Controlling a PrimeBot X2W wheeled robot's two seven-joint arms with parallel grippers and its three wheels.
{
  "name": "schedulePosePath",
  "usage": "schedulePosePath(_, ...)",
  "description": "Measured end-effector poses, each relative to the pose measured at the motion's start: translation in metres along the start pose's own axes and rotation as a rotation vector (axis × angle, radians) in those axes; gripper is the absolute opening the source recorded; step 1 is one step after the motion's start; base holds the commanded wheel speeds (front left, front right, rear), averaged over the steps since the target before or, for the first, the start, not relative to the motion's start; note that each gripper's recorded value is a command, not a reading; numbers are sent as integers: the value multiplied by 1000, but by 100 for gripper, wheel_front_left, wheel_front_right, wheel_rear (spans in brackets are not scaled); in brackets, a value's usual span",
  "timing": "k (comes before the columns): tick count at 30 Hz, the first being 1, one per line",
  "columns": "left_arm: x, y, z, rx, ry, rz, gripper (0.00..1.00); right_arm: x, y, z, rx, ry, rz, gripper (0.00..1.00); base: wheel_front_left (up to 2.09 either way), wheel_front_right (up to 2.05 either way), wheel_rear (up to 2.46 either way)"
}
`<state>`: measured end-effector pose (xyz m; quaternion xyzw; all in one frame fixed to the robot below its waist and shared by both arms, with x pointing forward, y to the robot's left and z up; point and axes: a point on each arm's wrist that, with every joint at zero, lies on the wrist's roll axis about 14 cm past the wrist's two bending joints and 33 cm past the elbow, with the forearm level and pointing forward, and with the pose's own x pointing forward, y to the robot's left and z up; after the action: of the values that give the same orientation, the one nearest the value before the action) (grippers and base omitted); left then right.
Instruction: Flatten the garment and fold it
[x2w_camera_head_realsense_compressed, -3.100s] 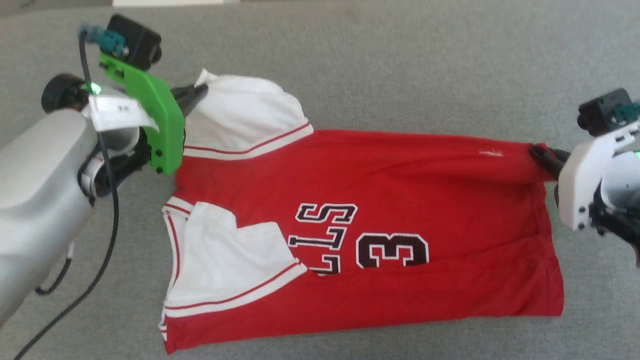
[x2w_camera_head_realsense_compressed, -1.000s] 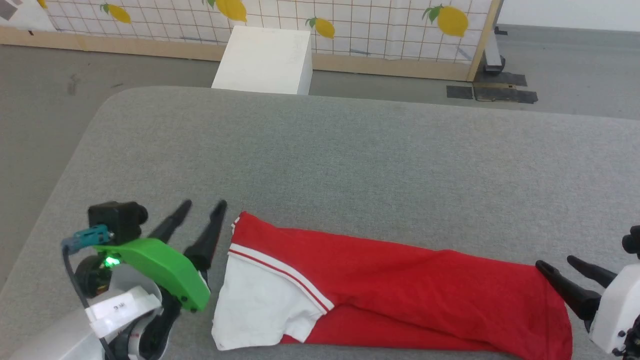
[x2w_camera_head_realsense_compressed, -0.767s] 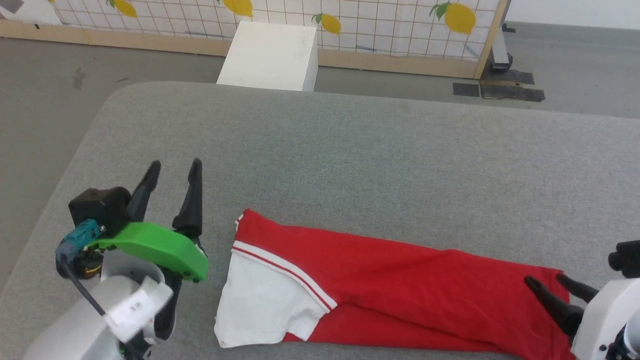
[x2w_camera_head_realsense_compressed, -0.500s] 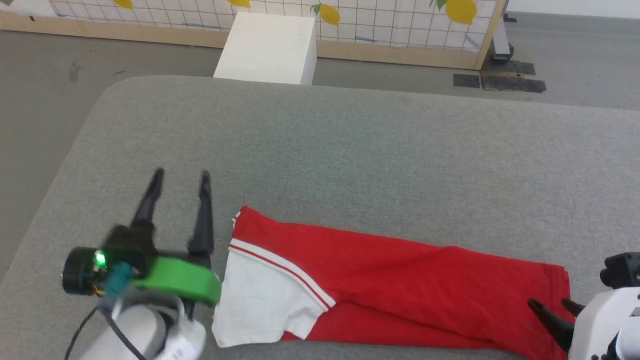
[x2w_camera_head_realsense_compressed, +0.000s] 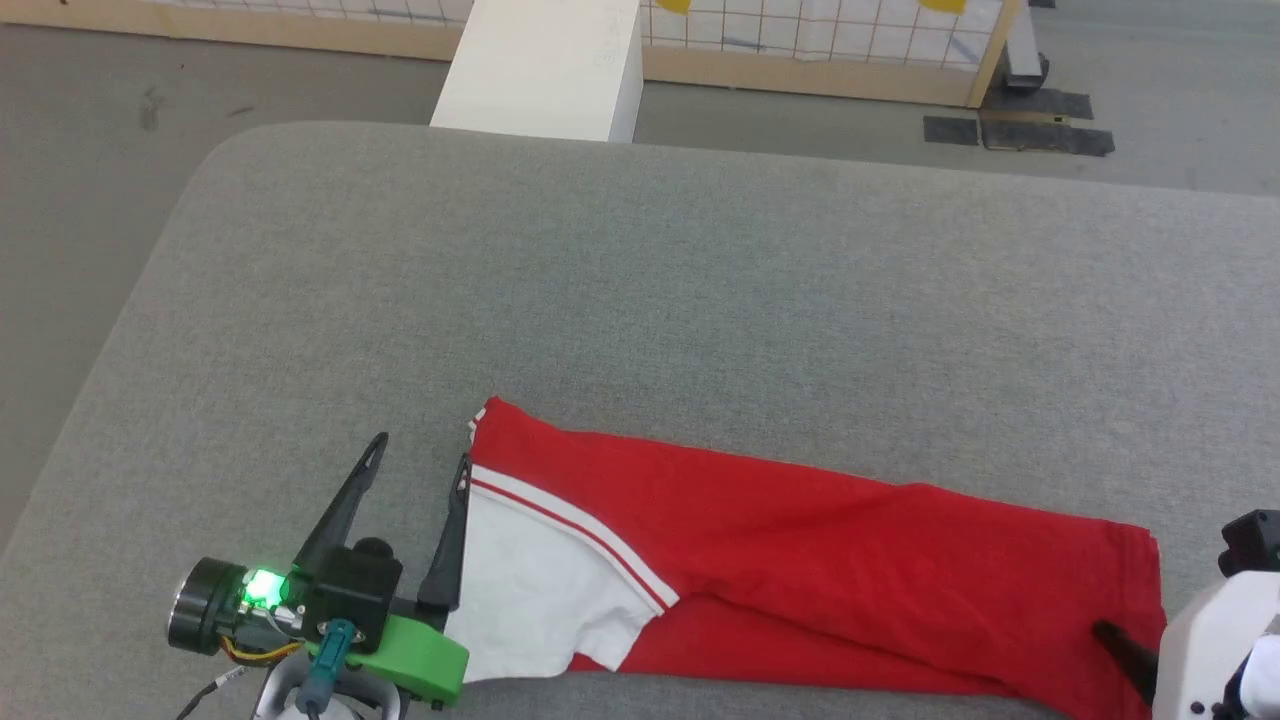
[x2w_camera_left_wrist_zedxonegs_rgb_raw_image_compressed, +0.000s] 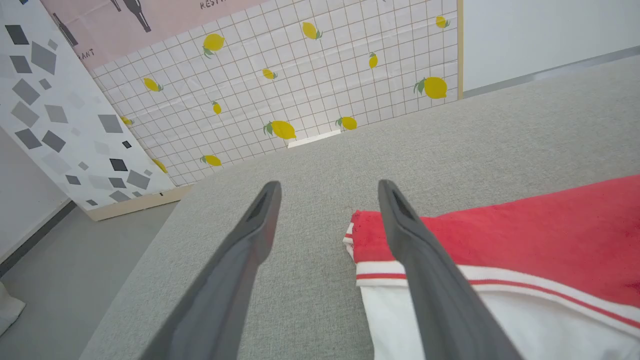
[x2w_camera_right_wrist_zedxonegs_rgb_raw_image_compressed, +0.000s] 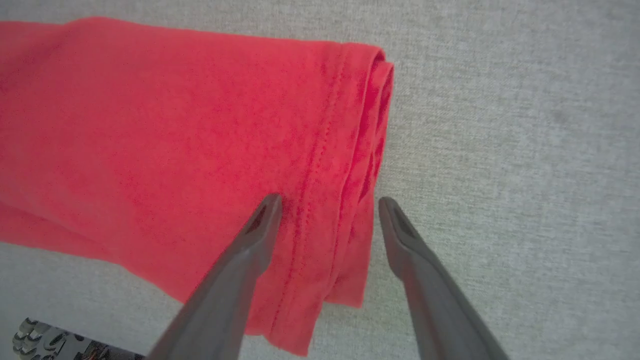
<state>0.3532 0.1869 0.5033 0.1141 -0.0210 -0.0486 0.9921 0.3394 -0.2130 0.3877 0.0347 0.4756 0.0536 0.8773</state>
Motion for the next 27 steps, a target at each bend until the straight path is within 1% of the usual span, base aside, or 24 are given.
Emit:
schedulePosePath(4,1,0,-4,-10,12,-1,100,10,3,-2,5,30,10,100,0,0,0)
schedulePosePath(10,3,1,-15,-20,44,-9,100,25,8,-10,-25,86,16,100,0,0,0)
schedulePosePath(11,3,1,-16,-23,47,-9,100,26,9,-11,-24,88,19,7,0,0,0)
schedulePosePath(12,3,2,-17,-25,48,-9,100,27,10,-10,-23,86,22,0,0,0,0)
schedulePosePath(17,4,9,-16,-22,44,5,100,27,11,-6,-16,54,25,0,0,0,0)
schedulePosePath(19,4,10,-13,-29,35,8,100,24,5,-3,-5,34,12,0,0,0,0)
schedulePosePath(27,1,6,-5,-31,6,-1,100,8,-39,11,-25,-4,-100,0,0,0,0)
